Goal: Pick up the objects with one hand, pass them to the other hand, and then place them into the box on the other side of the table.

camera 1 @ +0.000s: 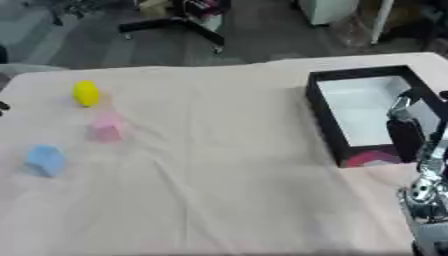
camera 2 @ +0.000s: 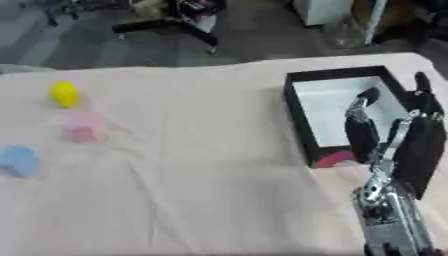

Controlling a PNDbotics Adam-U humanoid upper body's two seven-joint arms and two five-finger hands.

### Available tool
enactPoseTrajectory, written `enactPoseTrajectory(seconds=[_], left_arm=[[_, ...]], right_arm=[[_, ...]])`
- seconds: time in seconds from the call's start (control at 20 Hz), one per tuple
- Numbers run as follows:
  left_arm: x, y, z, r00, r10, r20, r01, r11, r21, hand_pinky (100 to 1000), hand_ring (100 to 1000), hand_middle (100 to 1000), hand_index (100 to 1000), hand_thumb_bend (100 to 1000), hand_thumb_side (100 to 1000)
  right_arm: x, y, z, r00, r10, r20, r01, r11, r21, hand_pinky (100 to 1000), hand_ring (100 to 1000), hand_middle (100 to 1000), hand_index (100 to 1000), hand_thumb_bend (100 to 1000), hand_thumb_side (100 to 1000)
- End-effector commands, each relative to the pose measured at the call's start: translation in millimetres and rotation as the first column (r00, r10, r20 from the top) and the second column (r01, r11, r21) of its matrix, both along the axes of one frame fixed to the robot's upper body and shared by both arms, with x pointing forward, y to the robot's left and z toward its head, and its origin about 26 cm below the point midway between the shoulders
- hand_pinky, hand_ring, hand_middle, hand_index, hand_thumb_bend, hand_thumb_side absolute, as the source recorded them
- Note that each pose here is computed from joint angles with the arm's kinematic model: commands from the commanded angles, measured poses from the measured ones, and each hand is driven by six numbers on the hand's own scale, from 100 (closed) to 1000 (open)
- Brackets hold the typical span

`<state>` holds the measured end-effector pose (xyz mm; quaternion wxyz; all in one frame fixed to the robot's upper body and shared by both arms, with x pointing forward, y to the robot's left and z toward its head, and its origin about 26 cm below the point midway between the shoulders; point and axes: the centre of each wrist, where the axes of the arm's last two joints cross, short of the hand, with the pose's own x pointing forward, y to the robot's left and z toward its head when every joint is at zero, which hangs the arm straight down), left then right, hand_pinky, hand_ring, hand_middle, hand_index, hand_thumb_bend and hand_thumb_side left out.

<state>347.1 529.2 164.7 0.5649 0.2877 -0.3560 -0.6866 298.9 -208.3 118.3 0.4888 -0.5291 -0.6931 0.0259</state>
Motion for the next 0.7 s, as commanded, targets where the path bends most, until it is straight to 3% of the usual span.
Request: enactPoseTrajectory(seconds=[0.05, 0.2, 0.45, 0.7], left_arm=[[7.2, 2, 2.6, 0.997, -0.036, -0.075, 0.042, 0.996, 0.073, 881, 776, 799, 939, 730, 256], [16.7, -4, -6.0, 0.998, -0.026, -0.065, 0.032, 0.995, 0.093, 879, 771, 796, 939, 718, 275], [25.6, -12, -24.1, 0.999, -0.008, 0.032, 0.004, 0.994, 0.107, 875, 760, 785, 927, 729, 289], [33.6, -20, -38.6, 0.995, -0.035, 0.09, 0.025, 0.994, 0.108, 869, 739, 753, 893, 649, 281]], right_arm=[[0.0, -2, 4.5, 1.0, -0.009, 0.018, 0.009, 1.0, -0.011, 344, 732, 667, 934, 100, 590], [-0.3, -1, 4.1, 1.0, -0.009, 0.019, 0.009, 1.0, -0.007, 344, 731, 666, 934, 100, 591], [-0.2, -1, 3.7, 1.0, -0.008, 0.018, 0.008, 1.0, -0.004, 344, 731, 666, 934, 100, 592], [-0.2, -1, 3.9, 1.0, -0.008, 0.018, 0.008, 1.0, 0.003, 343, 731, 665, 934, 100, 594]])
